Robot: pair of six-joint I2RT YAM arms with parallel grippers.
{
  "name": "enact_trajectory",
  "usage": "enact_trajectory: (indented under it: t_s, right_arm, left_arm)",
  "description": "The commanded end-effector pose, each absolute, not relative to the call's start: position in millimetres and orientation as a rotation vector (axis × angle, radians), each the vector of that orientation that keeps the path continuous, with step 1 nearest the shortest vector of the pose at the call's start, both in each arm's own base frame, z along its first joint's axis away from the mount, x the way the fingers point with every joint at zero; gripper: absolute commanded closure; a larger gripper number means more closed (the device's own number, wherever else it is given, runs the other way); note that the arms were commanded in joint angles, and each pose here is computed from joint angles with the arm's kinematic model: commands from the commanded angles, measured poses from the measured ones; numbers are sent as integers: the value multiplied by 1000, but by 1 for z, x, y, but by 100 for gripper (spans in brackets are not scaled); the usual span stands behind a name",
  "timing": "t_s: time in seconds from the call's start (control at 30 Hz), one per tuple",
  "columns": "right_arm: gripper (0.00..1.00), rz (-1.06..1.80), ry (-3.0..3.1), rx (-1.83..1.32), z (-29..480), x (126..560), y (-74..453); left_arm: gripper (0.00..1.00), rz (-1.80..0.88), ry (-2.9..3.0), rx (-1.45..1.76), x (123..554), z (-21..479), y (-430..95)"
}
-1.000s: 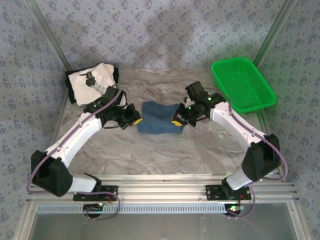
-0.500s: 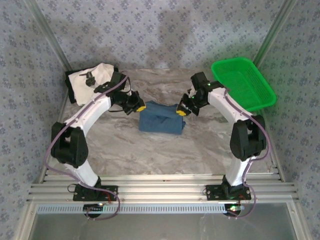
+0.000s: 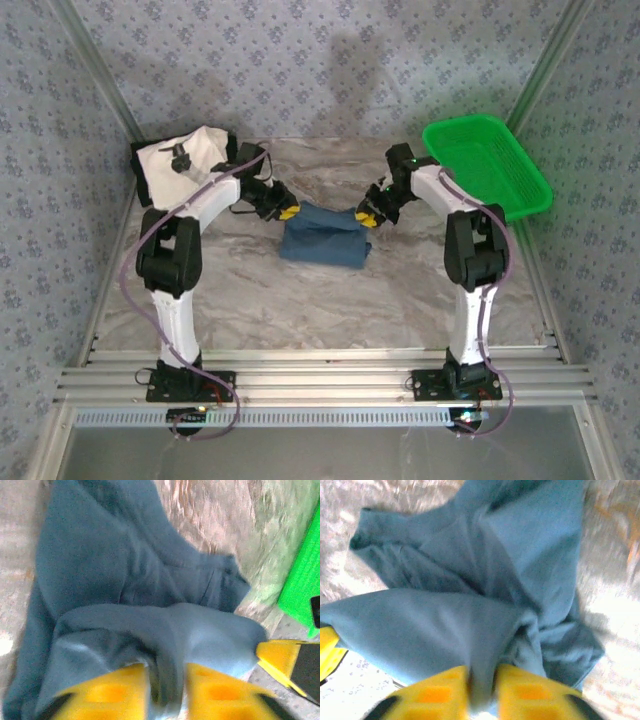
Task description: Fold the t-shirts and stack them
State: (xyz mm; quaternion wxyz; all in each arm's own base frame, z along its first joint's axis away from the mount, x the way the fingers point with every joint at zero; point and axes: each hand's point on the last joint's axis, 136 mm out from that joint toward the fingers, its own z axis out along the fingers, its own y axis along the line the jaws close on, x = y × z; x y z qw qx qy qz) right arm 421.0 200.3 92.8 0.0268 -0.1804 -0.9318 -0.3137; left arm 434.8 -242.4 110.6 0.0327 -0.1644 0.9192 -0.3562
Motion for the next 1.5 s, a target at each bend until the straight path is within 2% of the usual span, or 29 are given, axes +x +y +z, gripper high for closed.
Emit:
enact_trajectory:
  t_s: [0.0,0.07,0.17,0.27,0.37,0.47,0.57,0.63,0.73,0.77,0.9,1.03,1.2,1.47]
  right_arm:
    - [51,-1050,-2922,-625,95,472,182]
    - [42,-1150,-2973,-620,124,496,182]
    - [39,-1245,-3060,-581,175,510,178]
    - [38,-1279,-3110,-522,204,497,178]
    - [38,-1256,-3106,-475,209,462,179]
    - [35,-1265,-3094,-453,206,424,174]
    - [23,-1188,-3262,-322,210,383,157]
    - [18,-1083,-3388,-291,205,358,136]
    - [9,-719,-3610,-277,187,319,91]
    - [5,-633,-3667,-349,181,310,73]
    - [0,-615,-3784,-585,174,293,30]
    - [0,-871,-3679,-630,158,295,36]
    - [0,-1173,-3412,-532,123,301,76]
    - [0,-1247,-3292,-409,89,314,113]
  left_arm:
    - [55,-1190,2682,-498,485,140,-243]
    - [49,-1223,2588,-456,507,179,-245]
    - [43,-1211,2432,-363,523,261,-237]
    - [41,-1171,2365,-318,511,308,-223]
    - [40,-1093,2371,-272,485,320,-208]
    - [40,-1026,2358,-283,455,314,-182]
    - [37,-920,2270,-318,420,309,-141]
    - [29,-764,2229,-344,394,299,-108]
    - [8,-535,2195,-358,357,272,-65]
    - [4,-457,2199,-376,346,258,-50]
    - [2,-386,2199,-428,321,229,-21]
    - [1,-477,2240,-450,319,202,-31]
    - [0,-955,2304,-501,330,166,-91]
    - [0,-1178,2366,-422,352,137,-160]
